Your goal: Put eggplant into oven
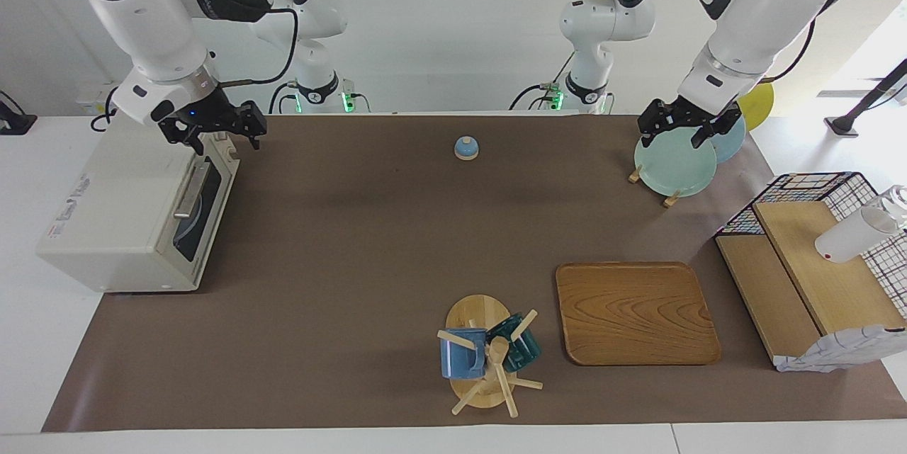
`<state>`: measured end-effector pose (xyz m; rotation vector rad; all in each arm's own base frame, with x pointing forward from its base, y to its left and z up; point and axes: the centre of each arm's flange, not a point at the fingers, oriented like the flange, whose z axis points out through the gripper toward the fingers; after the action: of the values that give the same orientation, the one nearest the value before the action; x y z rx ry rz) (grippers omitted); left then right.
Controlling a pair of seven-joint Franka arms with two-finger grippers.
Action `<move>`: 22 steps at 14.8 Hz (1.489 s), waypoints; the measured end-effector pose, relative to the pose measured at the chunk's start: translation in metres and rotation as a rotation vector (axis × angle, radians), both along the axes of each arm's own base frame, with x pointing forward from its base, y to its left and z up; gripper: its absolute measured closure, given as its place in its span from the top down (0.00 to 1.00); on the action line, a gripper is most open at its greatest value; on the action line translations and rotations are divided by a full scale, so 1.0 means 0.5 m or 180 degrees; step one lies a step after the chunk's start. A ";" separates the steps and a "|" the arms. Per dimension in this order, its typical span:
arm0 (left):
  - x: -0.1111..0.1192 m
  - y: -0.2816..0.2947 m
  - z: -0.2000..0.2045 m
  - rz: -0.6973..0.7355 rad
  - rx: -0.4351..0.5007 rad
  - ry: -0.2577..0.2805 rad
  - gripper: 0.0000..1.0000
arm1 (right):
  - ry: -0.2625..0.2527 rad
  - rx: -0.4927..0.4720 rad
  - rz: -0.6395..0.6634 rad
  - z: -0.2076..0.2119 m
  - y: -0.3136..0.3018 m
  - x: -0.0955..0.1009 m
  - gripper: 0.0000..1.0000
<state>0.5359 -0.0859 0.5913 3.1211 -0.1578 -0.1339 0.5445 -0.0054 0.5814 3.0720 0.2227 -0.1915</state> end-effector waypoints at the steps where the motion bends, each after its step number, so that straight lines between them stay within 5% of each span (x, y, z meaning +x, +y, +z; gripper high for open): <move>1: 0.000 0.000 0.000 0.0000 0.0000 0.0000 1.00 | -0.0008 0.0002 -0.0025 0.003 -0.009 -0.002 1.00; 22: 0.000 0.000 0.000 0.0001 0.0000 0.0000 1.00 | -0.0044 0.0062 -0.0213 0.007 -0.042 -0.007 1.00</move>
<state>0.5359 -0.0858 0.5913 3.1211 -0.1574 -0.1339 0.5411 -0.0265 0.5847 3.1014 0.1218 -0.1722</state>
